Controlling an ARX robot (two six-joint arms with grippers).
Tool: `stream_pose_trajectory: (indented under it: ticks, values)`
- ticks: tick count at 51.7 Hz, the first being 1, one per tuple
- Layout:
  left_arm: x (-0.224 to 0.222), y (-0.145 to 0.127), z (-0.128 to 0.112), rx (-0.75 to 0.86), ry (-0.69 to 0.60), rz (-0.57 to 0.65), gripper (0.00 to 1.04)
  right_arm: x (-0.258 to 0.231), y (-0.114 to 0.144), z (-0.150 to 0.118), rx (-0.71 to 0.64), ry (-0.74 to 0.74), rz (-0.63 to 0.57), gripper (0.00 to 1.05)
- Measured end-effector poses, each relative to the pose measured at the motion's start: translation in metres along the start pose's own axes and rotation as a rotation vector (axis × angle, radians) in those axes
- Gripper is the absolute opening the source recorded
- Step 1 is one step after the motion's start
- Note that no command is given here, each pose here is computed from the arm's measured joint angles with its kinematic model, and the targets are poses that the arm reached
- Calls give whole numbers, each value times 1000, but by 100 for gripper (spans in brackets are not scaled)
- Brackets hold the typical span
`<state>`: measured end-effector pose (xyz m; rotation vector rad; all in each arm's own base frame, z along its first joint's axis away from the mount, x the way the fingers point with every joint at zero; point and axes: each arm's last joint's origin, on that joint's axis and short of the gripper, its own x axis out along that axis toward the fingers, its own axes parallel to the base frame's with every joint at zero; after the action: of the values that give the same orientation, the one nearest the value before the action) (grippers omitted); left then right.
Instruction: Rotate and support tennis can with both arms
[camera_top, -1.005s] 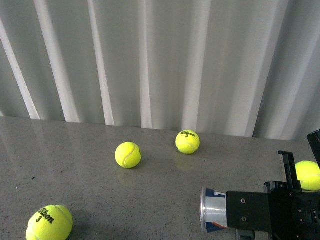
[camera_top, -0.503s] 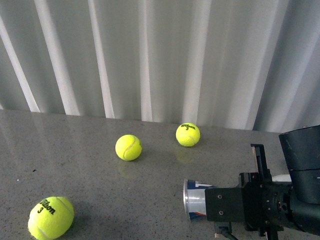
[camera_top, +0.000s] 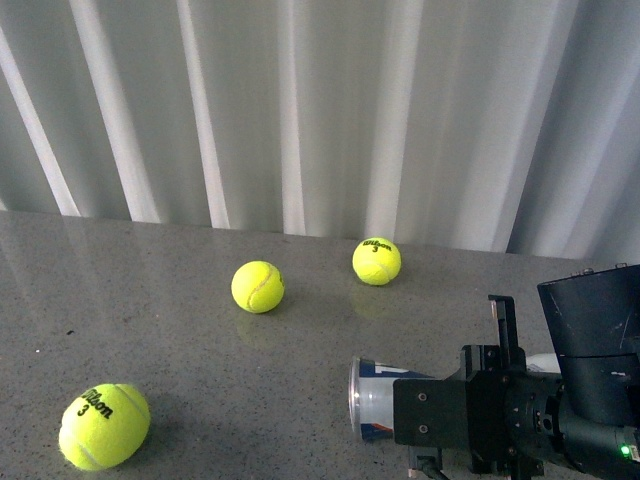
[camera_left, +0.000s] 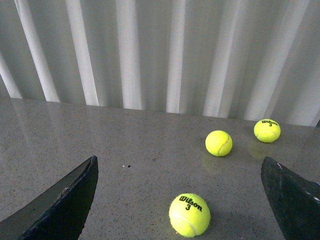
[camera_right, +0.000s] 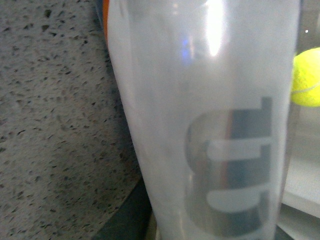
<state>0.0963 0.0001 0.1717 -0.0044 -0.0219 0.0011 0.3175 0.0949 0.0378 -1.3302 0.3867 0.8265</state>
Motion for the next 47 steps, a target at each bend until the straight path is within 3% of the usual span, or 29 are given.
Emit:
stream_pose_trajectory:
  ticks: [7,25,47]
  values:
    - [0,0,0,0,0,0,98,-4,7,-4,16,22,64,51]
    - [0,0,0,0,0,0,98,-13,0,0,46,36,67,100]
    - [0,0,0,0,0,0,98,-36,-5,15,125,29,135,98]
